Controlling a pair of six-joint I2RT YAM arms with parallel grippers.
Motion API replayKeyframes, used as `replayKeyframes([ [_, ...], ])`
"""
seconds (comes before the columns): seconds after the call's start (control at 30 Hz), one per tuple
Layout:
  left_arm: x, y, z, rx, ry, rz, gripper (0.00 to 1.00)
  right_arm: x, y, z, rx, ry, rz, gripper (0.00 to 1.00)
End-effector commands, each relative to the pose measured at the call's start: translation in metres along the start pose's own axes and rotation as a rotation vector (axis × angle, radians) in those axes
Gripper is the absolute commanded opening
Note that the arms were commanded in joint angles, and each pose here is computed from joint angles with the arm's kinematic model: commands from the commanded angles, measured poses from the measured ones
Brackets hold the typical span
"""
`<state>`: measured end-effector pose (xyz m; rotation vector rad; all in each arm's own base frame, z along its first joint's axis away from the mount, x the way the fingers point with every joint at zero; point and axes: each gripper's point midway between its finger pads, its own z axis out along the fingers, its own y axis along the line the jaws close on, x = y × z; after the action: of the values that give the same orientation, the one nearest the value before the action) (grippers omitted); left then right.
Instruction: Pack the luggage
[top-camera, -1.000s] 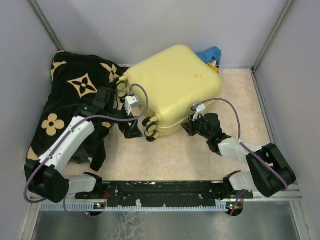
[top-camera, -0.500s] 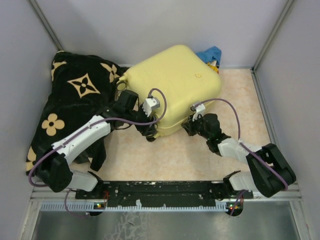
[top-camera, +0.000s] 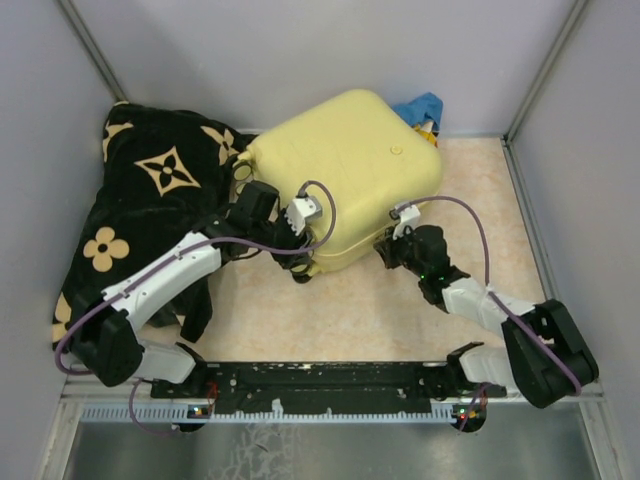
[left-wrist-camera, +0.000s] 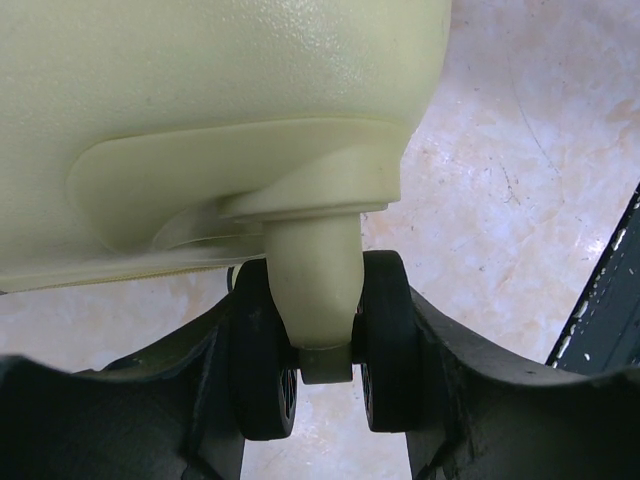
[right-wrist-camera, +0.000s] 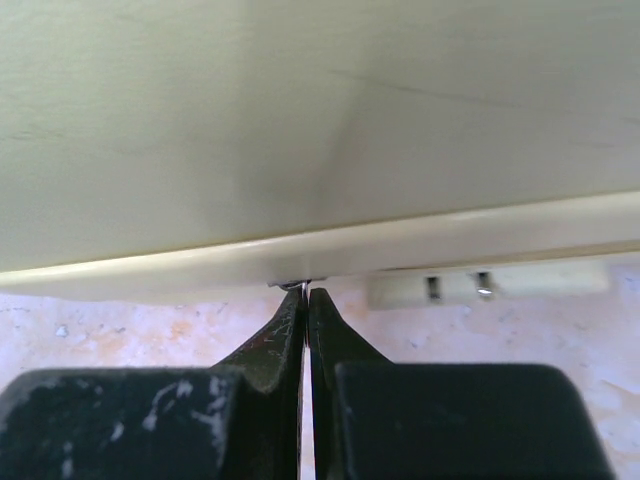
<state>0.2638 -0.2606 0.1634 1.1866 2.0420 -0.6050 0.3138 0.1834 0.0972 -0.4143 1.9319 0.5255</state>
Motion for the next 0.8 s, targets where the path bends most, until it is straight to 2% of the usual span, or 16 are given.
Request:
replayKeyframes([
  [0.0, 0.026, 0.014, -0.017, -0.030, 0.093, 0.043, 0.00, -0.060, -0.037, -0.013, 0.122, -0.141, -0.074, 0.00],
  [0.17, 0.039, 0.022, -0.031, -0.028, 0.115, 0.124, 0.00, -0.062, -0.065, -0.027, 0.173, -0.126, -0.121, 0.00],
  [0.4, 0.077, 0.033, -0.057, 0.038, 0.187, 0.142, 0.01, -0.061, -0.108, -0.048, 0.233, -0.100, -0.176, 0.00],
  [0.63, 0.108, 0.047, -0.070, 0.029, 0.236, 0.255, 0.00, -0.058, -0.139, -0.065, 0.235, -0.081, -0.235, 0.00],
  [0.77, 0.119, 0.049, -0.073, 0.063, 0.259, 0.256, 0.00, -0.064, -0.162, -0.070, 0.233, -0.075, -0.239, 0.00],
])
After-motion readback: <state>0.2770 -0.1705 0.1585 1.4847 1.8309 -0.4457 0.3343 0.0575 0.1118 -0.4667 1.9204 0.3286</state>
